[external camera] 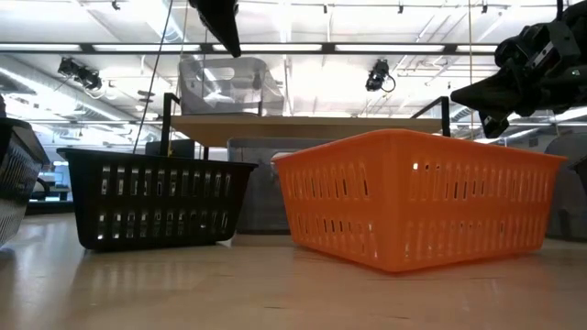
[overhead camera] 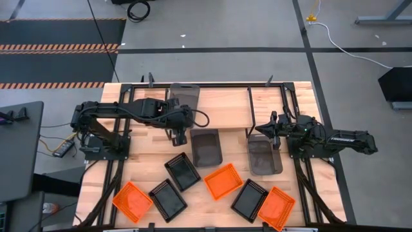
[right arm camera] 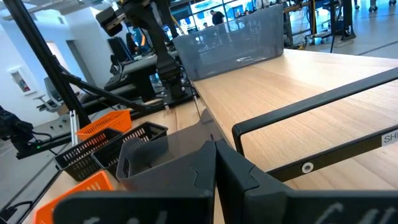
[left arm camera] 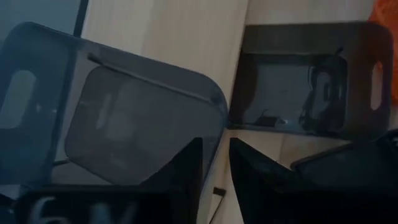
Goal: Stack baskets on shelf by color
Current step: Put the middle orange bin on the shelf
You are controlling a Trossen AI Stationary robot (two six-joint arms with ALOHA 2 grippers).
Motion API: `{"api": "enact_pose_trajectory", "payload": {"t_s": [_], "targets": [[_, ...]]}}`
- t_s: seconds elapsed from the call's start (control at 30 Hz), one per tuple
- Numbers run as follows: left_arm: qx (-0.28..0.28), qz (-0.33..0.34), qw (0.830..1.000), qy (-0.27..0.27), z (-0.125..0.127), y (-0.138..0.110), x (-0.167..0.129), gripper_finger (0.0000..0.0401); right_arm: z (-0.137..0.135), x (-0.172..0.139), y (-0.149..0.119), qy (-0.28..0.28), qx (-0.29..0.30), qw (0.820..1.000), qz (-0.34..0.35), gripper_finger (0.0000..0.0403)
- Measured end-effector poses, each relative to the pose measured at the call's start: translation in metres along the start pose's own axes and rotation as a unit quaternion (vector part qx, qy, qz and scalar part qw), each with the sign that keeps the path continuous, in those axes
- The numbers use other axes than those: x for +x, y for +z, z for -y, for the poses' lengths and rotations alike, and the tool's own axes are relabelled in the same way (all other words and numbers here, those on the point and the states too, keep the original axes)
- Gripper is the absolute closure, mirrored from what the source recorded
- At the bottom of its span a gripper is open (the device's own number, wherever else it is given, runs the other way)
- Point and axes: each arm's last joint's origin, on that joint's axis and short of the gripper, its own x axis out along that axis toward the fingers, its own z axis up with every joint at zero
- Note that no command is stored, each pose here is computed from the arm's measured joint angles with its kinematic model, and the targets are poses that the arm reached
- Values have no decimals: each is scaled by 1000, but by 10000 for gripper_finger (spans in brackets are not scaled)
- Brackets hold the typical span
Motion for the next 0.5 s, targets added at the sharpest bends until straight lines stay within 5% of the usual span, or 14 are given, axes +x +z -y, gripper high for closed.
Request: {"api": "enact_pose_trajectory", "payload": {"t_s": [0.23,0.5], "targets": [[-41,3,999,-4,0,1,0,345,0,0,0,0,0,1000,0,391],[-10,21,999,-26,5,4,-6,388,-3,0,0,38,12,999,-7,391]]}}
